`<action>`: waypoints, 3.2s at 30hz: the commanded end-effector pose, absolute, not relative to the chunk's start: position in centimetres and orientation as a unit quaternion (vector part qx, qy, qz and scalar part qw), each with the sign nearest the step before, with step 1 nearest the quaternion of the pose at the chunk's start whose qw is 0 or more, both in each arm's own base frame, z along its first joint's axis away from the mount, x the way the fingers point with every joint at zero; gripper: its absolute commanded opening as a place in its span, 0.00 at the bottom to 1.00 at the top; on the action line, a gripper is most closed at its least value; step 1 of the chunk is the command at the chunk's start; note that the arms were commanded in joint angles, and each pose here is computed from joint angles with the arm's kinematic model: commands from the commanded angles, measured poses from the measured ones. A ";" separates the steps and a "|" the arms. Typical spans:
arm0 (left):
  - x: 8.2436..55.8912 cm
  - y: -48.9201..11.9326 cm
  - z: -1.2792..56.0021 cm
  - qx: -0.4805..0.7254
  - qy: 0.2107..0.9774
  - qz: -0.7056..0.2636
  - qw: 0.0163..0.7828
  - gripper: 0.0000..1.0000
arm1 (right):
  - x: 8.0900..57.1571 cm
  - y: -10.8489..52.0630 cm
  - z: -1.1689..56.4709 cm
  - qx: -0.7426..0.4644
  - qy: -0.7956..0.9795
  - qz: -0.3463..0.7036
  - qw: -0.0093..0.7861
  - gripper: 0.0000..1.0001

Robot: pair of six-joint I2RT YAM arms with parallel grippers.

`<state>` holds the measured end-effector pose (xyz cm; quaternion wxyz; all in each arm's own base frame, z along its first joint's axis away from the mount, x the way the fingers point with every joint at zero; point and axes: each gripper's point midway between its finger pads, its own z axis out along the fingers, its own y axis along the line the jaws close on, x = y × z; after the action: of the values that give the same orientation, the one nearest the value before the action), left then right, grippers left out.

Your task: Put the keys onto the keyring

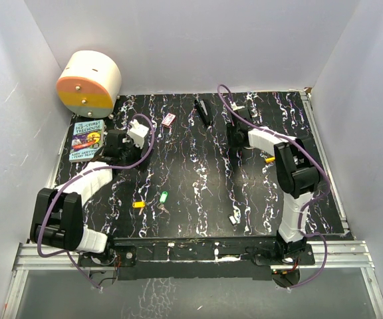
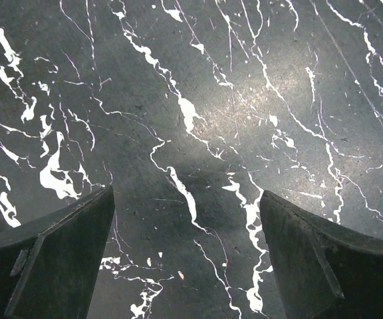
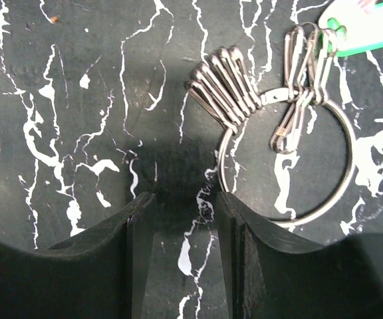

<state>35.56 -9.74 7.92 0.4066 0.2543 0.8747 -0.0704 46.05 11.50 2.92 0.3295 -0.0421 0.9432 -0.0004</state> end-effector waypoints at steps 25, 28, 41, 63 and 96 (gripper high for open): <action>35.7 -9.4 10.1 0.252 0.861 -0.062 0.437 0.89 | 47.1 10.4 2.5 -0.056 0.940 -0.013 0.335 0.21; 35.8 -9.4 10.1 0.251 0.861 -0.061 0.438 0.89 | 46.3 10.7 1.3 -0.061 0.949 -0.005 0.310 0.17; 36.0 -9.4 10.0 0.249 0.863 -0.061 0.435 0.89 | 44.7 15.8 4.3 -0.049 0.941 0.147 0.300 0.07; 36.0 -9.3 10.2 0.245 0.861 -0.060 0.441 0.89 | 43.3 16.3 14.4 -0.001 0.889 0.297 0.348 0.22; 35.9 -9.2 9.6 0.246 0.864 -0.057 0.435 0.89 | 46.7 12.2 4.0 0.016 0.955 0.096 0.281 0.31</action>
<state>35.90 -9.49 9.10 0.4259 0.2484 0.8679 -0.0613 44.79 12.17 3.05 0.2545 0.0160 0.9609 0.1083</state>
